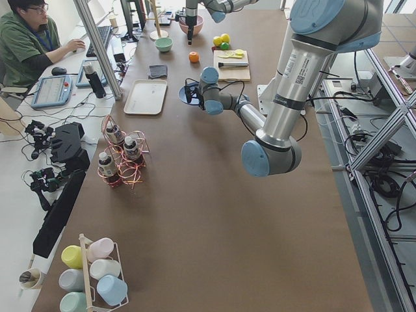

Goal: Pick orange to plate
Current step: 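Push the blue plate inward with the left gripper while the right gripper descends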

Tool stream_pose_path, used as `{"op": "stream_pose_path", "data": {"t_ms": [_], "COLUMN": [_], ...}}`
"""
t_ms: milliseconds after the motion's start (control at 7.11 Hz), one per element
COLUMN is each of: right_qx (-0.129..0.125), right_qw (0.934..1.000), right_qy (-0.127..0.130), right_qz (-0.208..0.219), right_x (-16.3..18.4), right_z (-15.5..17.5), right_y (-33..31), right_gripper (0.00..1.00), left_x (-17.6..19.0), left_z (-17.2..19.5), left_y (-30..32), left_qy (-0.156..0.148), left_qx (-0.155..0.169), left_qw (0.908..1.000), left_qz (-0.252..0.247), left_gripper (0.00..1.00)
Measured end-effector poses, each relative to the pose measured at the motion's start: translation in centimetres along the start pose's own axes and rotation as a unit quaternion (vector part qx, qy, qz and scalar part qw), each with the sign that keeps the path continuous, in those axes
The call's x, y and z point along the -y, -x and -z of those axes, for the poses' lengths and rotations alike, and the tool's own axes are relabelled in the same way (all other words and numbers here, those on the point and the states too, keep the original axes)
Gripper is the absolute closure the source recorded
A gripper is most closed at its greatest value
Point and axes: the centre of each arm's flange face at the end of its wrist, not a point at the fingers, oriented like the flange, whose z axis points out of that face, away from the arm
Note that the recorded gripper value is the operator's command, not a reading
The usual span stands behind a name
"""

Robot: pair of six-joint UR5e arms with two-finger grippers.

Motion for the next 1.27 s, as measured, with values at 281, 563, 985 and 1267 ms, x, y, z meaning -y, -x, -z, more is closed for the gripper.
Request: {"op": "stream_pose_path", "data": {"t_ms": [281,563,985,1267], "right_qx": [-0.003,-0.005,-0.012,-0.025], "right_qw": [1.0,1.0,0.9998,0.9994], "right_qy": [-0.001,0.005,0.012,0.015], "right_qz": [0.004,0.006,0.011,0.016], "right_x": [-0.3,-0.9,-1.7,-2.3], "right_z": [-3.7,-4.9,-6.3,-7.9], "right_y": [-0.8,-0.8,-0.1,0.2], "right_gripper": [0.0,0.0,0.0,0.01], "left_x": [-2.2,-5.1,-6.3,-5.6], "left_z": [-1.2,-2.9,-3.6,-3.2], "left_y": [-0.8,-1.3,-1.2,-1.2], "left_qy": [0.009,0.005,-0.002,-0.008], "left_qx": [0.001,0.002,0.002,0.001], "left_qw": [1.0,1.0,0.9999,0.9999], "left_qz": [0.001,-0.007,-0.014,-0.013], "left_gripper": [1.0,1.0,0.02,0.02]}}
